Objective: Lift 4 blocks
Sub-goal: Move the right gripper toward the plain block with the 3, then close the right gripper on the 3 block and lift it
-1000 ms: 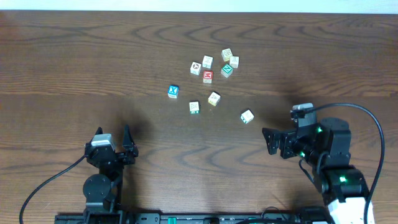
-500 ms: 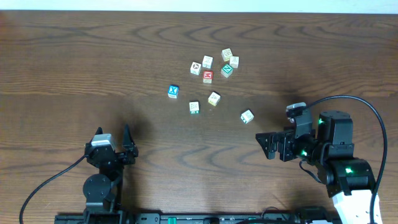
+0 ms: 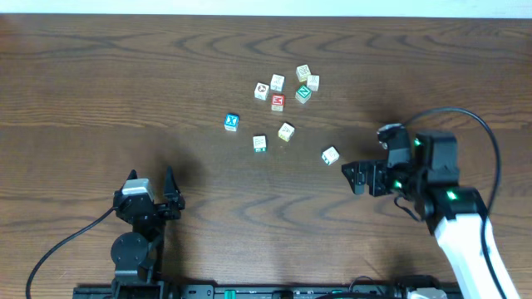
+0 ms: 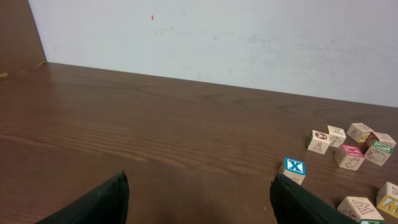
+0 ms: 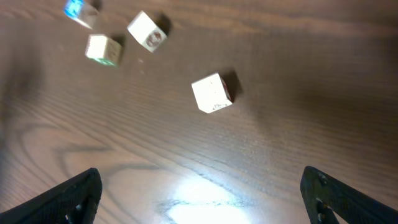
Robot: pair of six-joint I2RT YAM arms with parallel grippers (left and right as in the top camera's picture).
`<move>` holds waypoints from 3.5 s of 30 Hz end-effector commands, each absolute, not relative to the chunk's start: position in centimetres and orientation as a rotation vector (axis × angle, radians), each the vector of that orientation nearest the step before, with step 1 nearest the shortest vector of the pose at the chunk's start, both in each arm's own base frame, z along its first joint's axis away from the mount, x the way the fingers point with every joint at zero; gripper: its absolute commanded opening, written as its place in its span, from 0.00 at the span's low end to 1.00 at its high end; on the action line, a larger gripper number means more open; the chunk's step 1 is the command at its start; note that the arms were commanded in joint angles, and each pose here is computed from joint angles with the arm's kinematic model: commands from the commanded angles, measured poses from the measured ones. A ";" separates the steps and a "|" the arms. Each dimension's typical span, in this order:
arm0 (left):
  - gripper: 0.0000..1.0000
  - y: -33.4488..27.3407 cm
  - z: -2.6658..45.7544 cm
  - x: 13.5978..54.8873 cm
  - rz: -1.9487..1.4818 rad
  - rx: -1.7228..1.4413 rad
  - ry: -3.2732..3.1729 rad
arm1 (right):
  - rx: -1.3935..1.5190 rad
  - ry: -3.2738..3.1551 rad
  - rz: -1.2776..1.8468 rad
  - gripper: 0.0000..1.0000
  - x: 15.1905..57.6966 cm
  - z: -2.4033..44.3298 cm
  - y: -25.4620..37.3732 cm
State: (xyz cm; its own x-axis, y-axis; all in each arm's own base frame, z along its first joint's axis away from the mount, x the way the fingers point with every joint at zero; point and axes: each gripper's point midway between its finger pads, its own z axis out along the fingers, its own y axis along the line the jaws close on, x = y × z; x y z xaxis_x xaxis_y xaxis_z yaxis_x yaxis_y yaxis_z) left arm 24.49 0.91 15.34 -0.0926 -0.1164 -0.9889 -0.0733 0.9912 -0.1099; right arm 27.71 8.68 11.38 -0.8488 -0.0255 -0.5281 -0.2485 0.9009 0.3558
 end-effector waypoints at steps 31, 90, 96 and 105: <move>0.73 1.3 13.6 24.3 -0.019 -0.161 1.720 | -0.748 2.554 0.324 0.89 34.0 6.0 13.8; 0.73 1.3 13.6 24.3 -0.019 -0.161 1.720 | -0.501 2.722 0.142 0.35 35.1 0.3 12.4; 0.73 1.3 13.6 24.3 -0.019 -0.161 1.720 | -0.441 2.733 0.154 0.29 35.1 0.4 12.4; 0.73 1.3 13.6 24.3 -0.018 -0.161 1.720 | -0.325 2.749 0.185 0.17 34.9 0.8 12.8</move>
